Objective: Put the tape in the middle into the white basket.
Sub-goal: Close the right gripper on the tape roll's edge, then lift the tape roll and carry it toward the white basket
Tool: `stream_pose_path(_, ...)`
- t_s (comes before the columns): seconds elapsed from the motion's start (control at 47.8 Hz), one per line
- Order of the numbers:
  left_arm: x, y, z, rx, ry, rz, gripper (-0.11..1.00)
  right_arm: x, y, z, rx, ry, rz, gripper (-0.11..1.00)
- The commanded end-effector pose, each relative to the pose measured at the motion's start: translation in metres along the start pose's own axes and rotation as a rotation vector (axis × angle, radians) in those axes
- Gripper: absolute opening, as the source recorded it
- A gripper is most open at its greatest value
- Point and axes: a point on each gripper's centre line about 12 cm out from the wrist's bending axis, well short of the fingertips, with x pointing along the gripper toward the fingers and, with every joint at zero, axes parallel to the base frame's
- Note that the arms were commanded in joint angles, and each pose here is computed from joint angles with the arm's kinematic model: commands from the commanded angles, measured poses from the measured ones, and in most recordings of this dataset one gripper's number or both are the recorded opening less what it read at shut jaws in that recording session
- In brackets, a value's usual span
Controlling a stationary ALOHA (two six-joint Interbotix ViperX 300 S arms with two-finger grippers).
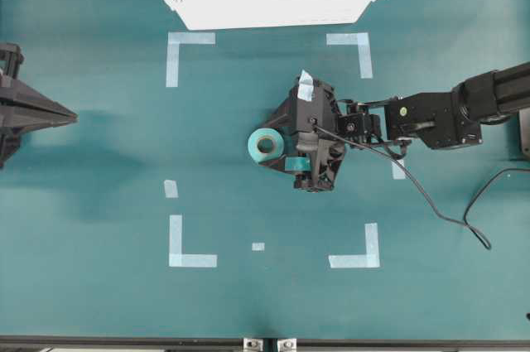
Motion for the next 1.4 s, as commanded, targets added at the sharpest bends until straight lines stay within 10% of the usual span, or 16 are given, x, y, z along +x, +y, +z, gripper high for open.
stream_pose_path(0.0, 0.0, 0.0, 0.006, -0.002, -0.015, 0.003, -0.11, -0.003, 0.006, 0.015, -0.001, -0.04, 0.016, 0.67)
stream_pose_path(1.38, 0.0, 0.0, 0.006, -0.002, -0.015, 0.003, -0.11, -0.117, 0.004, 0.131, 0.023, -0.247, -0.004, 0.67)
